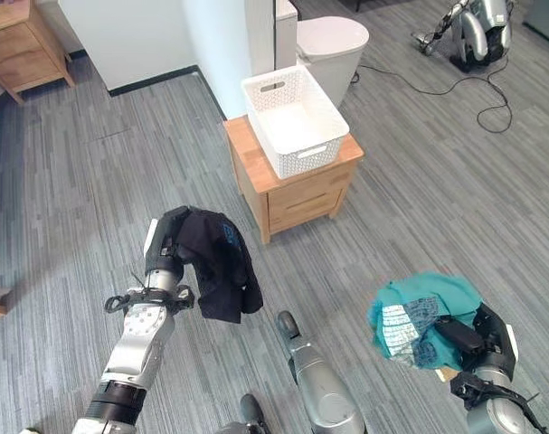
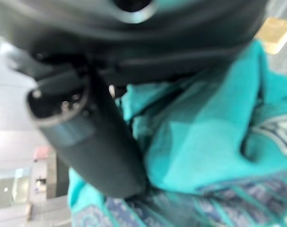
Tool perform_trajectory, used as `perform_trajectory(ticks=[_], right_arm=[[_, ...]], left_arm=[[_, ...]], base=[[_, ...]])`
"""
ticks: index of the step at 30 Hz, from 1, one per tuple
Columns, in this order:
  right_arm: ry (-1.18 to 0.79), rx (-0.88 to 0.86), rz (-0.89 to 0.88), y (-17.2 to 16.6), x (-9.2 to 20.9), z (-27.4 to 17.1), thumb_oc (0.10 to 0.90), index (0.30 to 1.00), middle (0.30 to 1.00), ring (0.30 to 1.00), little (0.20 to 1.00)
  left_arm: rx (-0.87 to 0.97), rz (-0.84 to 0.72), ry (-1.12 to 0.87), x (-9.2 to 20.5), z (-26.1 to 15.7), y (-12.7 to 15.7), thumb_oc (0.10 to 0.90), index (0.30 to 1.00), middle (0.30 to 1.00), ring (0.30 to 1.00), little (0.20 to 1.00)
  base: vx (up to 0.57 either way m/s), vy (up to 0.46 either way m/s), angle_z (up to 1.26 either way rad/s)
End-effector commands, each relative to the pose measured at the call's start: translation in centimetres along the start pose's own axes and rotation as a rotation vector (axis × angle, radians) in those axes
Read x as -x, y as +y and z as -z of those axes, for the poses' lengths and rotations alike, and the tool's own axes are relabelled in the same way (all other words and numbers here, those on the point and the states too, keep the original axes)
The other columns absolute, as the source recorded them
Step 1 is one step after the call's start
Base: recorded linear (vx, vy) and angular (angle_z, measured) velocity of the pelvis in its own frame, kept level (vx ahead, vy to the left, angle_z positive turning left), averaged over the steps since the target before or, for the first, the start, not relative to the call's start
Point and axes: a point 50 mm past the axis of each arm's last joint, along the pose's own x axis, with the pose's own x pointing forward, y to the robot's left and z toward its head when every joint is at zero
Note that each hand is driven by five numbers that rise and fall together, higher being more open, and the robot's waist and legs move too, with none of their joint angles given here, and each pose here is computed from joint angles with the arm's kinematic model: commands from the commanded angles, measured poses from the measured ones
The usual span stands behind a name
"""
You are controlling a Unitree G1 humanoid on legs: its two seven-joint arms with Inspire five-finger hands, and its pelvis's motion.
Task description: Pick up bed clothes into laundry basket.
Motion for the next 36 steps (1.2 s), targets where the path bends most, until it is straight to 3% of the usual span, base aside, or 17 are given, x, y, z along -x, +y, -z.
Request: perform_trajectory(ticks=[1,6,10,14,18,30,36], right_arm=[[-0.387,-0.028,-0.044,0.7,-2.8,-8.4,0.400,0.300,0.300,0.300,0.300],[-0.548,0.031,0.037,-0.1,-3.8,-12.8,0.400,0.300,0.300,0.300,0.300],[-0.635,0.183,0.002,0.3,-3.7,-15.5,0.400,0.300,0.300,0.300,0.300],[-0.610,0.154,-0.033,0.5,-3.7,-15.1,0.400,0.300,0.300,0.300,0.300],[-0.574,0.139,-0.044,1.1,-4.1,-14.1,0.400,0.300,0.300,0.300,0.300],[-0.496,0.116,0.039,-1.0,-4.4,-12.5,0.400,0.300,0.300,0.300,0.300],[-0.455,0.108,0.007,-0.7,-4.7,-11.8,0.400,0.300,0.300,0.300,0.300]], left_arm=[[0.119,0.039,-0.431,-2.4,-8.6,-1.6,0.400,0.300,0.300,0.300,0.300],[0.214,0.005,-0.535,-3.2,-10.9,-2.5,0.400,0.300,0.300,0.300,0.300],[0.128,-0.085,-0.551,-2.7,-10.9,0.0,0.400,0.300,0.300,0.300,0.300],[0.086,-0.088,-0.619,-2.4,-12.5,0.8,0.400,0.300,0.300,0.300,0.300],[-0.058,-0.045,-0.792,-2.7,-17.1,0.9,0.400,0.300,0.300,0.300,0.300],[-0.009,-0.076,-0.962,-1.5,-21.1,1.6,0.400,0.300,0.300,0.300,0.300],[-0.097,-0.075,-1.106,-1.4,-26.0,1.7,0.400,0.300,0.300,0.300,0.300]], base=[[0.27,-0.313,0.46],[0.39,-0.195,-0.25],[0.40,0.117,-0.24],[0.34,0.114,-0.49],[0.22,0.122,-0.27],[0.02,-0.008,0.01],[0.01,-0.032,0.20]])
